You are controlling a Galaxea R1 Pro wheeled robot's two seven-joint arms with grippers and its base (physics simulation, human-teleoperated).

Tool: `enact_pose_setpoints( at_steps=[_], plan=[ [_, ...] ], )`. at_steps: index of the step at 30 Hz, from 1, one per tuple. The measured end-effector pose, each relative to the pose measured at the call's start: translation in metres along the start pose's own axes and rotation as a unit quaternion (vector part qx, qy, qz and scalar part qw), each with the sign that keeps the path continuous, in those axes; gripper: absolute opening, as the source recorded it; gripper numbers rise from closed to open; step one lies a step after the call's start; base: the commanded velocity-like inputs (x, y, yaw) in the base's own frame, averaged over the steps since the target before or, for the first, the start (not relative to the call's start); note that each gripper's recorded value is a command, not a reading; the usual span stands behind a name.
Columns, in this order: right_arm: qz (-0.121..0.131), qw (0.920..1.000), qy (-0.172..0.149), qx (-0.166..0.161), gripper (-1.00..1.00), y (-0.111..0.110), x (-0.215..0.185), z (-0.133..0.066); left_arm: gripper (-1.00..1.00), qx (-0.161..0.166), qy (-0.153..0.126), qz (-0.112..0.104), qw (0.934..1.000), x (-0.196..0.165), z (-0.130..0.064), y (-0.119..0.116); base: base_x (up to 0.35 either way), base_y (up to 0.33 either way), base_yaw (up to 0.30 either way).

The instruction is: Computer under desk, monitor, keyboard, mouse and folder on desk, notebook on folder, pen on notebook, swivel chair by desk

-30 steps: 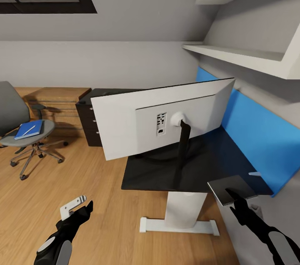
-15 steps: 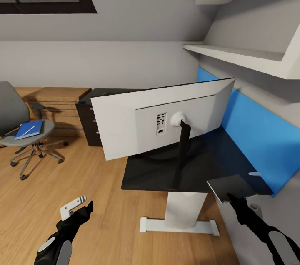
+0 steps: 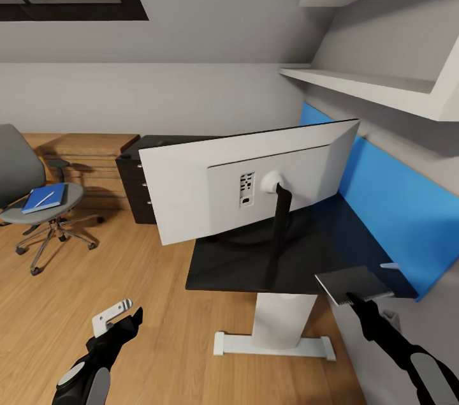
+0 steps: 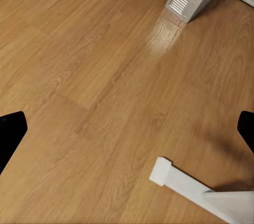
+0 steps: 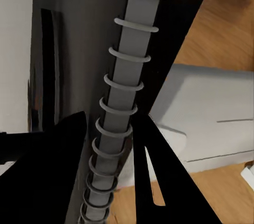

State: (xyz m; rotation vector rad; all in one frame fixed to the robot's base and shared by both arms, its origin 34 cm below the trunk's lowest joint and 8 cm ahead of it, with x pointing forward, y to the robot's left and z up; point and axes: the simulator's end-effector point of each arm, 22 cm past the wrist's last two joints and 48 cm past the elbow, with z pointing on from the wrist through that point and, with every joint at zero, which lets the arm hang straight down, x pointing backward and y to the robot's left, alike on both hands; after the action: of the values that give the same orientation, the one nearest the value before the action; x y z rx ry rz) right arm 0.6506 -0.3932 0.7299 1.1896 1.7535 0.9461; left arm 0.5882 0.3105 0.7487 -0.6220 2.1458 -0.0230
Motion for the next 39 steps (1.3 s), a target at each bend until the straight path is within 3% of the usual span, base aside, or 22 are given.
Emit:
enact_pose_setpoints(
  at_steps=[8,18,20,26,33,36,37,38,39],
  plan=[
    [-0.006,0.9981,0.002,-0.062,-1.0,0.038,0.0,-0.006,1.0,-0.001,0.0,0.0,1.0,-0.008,-0.007,-0.003,0.0,0.0,0.0],
    [-0.049,0.9964,0.01,-0.069,-1.0,0.063,0.007,-0.008,1.0,-0.002,0.002,0.0,1.0,-0.018,-0.016,-0.006,-0.223,0.0,0.0],
    [-0.079,0.995,0.006,-0.061,-1.0,0.065,0.008,-0.007,1.0,-0.003,0.01,0.001,0.9999,-0.013,-0.016,-0.005,-0.332,0.0,0.0],
    [-0.135,0.9895,-0.01,-0.051,-1.0,0.071,0.004,-0.008,1.0,-0.006,0.021,0.003,0.9998,-0.009,-0.019,-0.004,-0.337,0.0,0.0],
    [-0.182,0.9812,-0.031,-0.056,-1.0,0.086,0.005,-0.007,1.0,-0.006,0.03,0.004,0.9995,-0.008,-0.024,-0.005,-0.339,0.0,0.0],
    [-0.21,0.9748,-0.036,-0.065,-1.0,0.098,0.013,-0.004,1.0,-0.006,0.032,0.005,0.9995,-0.01,-0.027,-0.006,-0.267,0.0,0.0],
    [-0.251,0.9642,-0.032,-0.08,-1.0,0.11,0.037,0.003,1.0,0.0,0.034,0.008,0.9994,-0.008,-0.028,-0.012,-0.078,0.0,0.0],
    [-0.279,0.9566,-0.005,-0.085,-1.0,0.113,0.067,0.008,1.0,0.004,0.039,0.013,0.9991,-0.004,-0.029,-0.017,-0.062,0.0,0.0],
    [-0.282,0.9557,-0.008,-0.083,-1.0,0.114,0.066,0.008,1.0,0.005,0.044,0.015,0.9989,0.0,-0.029,-0.019,-0.04,0.0,0.0]
  ],
)
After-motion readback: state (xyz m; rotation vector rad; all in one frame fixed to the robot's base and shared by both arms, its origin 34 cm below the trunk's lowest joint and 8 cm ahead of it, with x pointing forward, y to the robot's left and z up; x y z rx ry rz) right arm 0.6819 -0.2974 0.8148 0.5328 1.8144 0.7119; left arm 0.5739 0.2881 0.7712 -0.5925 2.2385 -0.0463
